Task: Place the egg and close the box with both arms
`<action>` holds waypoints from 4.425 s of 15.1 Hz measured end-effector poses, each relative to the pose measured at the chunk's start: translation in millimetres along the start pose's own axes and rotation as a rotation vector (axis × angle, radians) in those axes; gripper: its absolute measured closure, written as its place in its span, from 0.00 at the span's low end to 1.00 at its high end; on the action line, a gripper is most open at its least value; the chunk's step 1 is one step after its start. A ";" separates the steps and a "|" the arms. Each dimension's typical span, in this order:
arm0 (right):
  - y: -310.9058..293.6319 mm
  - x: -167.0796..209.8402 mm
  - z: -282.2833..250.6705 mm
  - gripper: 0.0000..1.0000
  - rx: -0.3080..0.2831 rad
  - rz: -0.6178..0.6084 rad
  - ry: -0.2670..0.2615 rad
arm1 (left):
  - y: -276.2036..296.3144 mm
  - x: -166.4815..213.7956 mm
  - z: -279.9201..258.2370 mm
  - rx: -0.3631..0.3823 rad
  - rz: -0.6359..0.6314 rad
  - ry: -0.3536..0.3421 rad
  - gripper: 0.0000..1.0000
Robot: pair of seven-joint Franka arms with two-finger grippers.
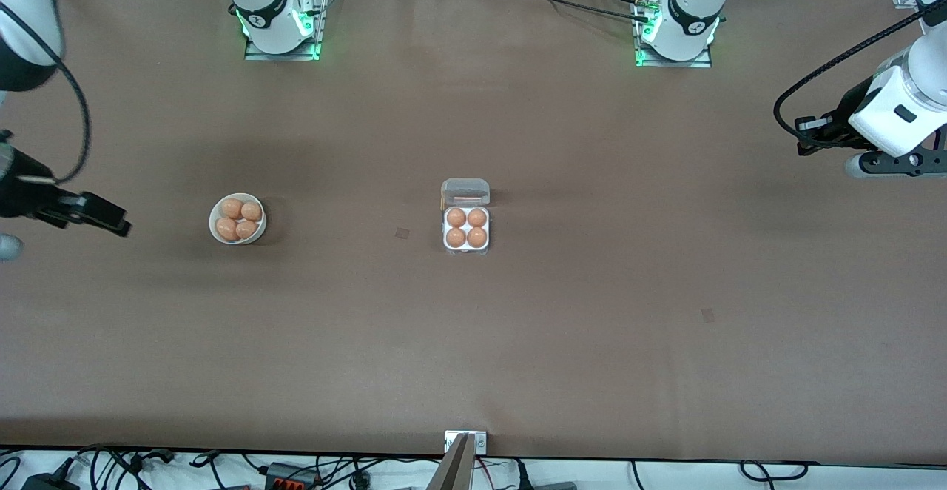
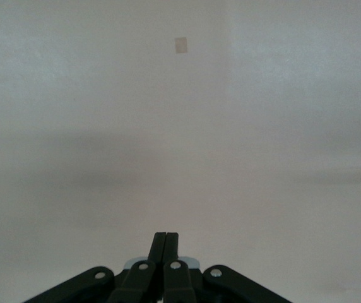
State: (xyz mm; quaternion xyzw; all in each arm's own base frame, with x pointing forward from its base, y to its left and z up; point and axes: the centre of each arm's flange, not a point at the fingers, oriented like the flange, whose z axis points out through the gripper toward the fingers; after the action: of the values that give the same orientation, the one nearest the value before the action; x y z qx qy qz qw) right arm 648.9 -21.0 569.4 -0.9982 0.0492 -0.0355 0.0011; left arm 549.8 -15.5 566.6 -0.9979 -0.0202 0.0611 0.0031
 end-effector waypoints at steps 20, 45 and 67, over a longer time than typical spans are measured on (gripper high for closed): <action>23.6 -89.7 -15.7 0.00 0.000 -0.036 -0.096 | 140.9 -18.3 -2.9 -0.028 0.247 -0.016 0.99; 20.9 -87.9 -19.5 0.00 -0.007 -0.072 -0.074 | 486.7 -78.9 232.1 -0.053 0.215 -0.154 0.99; 19.8 -88.8 -21.4 0.00 -0.006 -0.082 -0.071 | 503.3 -31.9 314.3 -0.059 0.149 -0.123 0.99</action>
State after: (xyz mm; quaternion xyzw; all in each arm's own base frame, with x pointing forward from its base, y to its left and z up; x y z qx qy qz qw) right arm 557.3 -32.0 584.3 -1.0000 0.0084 0.0001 -0.0017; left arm 499.8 -518.4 254.1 -0.9907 0.0523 0.1217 -0.0323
